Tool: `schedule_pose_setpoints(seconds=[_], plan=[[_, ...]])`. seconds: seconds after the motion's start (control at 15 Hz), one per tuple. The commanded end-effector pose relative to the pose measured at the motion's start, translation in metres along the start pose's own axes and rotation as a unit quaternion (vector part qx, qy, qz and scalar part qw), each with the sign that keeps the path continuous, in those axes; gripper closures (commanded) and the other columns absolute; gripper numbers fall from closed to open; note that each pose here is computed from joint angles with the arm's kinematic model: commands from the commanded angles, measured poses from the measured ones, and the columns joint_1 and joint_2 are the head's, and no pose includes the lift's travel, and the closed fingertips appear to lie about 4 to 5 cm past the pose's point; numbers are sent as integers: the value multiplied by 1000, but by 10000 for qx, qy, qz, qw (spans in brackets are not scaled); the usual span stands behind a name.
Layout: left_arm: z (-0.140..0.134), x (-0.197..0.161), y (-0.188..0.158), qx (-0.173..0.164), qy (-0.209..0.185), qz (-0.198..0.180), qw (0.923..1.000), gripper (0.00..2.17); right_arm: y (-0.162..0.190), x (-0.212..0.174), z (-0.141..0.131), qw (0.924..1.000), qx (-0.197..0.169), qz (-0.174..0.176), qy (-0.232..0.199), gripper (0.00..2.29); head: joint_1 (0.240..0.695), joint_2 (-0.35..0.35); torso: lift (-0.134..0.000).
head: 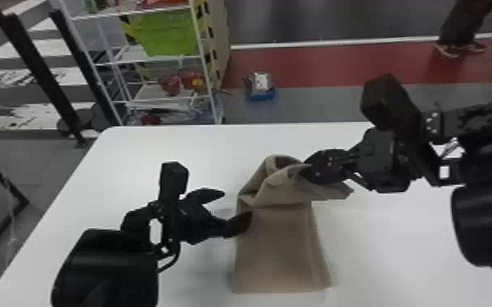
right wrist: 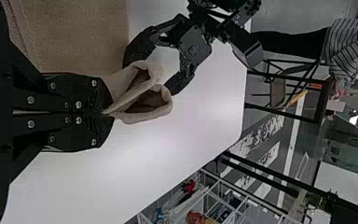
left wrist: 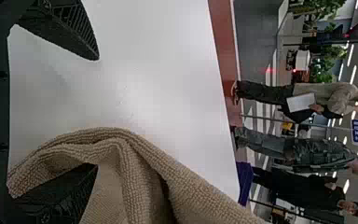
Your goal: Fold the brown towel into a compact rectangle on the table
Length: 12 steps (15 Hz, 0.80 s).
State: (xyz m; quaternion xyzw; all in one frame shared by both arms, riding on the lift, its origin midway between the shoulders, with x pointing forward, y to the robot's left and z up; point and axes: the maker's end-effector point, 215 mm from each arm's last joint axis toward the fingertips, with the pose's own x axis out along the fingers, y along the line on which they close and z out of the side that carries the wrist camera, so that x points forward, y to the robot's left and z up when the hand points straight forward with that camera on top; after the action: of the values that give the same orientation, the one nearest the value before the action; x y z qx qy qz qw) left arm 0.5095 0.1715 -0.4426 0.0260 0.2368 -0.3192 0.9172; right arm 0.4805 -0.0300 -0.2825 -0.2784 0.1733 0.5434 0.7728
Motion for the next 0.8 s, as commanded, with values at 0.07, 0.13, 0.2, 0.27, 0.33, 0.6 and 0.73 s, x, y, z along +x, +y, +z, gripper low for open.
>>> schedule_pose_setpoints(seconds=[0.07, 0.13, 0.2, 0.27, 0.33, 0.6, 0.73], plan=[[0, 3, 5, -53, 2, 17, 10000, 80, 33, -8, -9, 9997, -155, 172, 95, 2067, 695, 158, -134], [2, 5, 7, -38, -16, 12, 10000, 80, 40, -9, -10, 9995, -204, 209, 116, 2067, 695, 159, -134], [2, 4, 10, -53, -20, 39, 10000, 80, 52, -11, -12, 9991, -282, 266, 163, 2067, 695, 160, -134], [1, 4, 10, -49, -24, 43, 10000, 80, 63, -10, -18, 9986, -322, 342, 236, 2067, 695, 162, -134], [2, 4, 11, -53, -26, 50, 10000, 80, 70, -7, -22, 9982, -324, 412, 285, 2067, 695, 165, -134], [-1, 5, 11, -78, -10, 38, 10000, 80, 95, 13, -22, 9964, -365, 685, 335, 2064, 695, 182, -134], [-2, 5, 11, -76, -9, 34, 10000, 80, 106, 22, -15, 9955, -431, 788, 312, 2061, 695, 193, -134]])
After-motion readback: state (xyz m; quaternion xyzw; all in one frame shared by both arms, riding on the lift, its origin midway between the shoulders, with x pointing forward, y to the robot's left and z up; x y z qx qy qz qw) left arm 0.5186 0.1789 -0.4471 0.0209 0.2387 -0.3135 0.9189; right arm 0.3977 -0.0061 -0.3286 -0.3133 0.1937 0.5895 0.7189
